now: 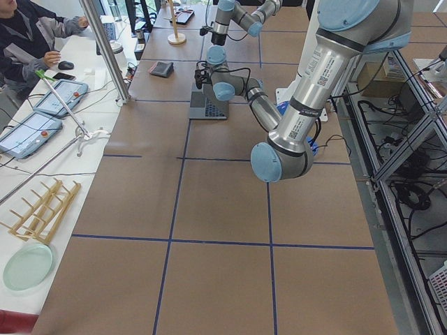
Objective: Close laptop
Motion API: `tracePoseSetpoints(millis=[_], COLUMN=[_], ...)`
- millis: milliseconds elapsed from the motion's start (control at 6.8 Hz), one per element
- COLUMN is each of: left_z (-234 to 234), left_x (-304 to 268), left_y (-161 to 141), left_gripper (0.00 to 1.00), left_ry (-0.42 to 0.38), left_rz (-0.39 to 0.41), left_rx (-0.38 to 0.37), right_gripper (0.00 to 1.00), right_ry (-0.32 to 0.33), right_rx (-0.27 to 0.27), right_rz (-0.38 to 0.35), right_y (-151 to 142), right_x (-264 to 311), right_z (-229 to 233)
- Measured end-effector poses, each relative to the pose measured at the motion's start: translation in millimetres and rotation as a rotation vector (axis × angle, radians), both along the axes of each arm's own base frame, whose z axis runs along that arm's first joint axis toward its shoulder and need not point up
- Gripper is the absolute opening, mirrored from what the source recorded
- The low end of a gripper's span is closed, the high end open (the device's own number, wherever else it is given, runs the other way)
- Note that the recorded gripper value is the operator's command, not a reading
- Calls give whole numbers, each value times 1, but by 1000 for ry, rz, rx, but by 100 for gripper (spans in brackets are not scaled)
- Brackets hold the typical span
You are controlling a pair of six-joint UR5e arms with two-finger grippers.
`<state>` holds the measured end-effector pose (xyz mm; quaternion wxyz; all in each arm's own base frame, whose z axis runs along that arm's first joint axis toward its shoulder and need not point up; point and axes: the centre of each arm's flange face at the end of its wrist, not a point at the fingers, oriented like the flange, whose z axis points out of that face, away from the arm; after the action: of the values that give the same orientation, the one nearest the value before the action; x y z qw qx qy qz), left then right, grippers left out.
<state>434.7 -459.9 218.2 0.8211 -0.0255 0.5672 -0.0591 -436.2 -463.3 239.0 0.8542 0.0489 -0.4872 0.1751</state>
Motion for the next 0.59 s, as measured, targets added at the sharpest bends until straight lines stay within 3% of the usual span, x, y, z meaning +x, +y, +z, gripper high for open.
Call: tracePoseSetpoints(millis=[588], left_z=[11], left_x=[28], left_y=[-47], left_gripper=[0], left_ry=[-54], left_rz=[-28], left_rx=[-26], right_gripper=[0], right_ry=[57], right_rx=[-13], right_rz=[4], right_y=[-29], right_x=[-15], right_z=[20])
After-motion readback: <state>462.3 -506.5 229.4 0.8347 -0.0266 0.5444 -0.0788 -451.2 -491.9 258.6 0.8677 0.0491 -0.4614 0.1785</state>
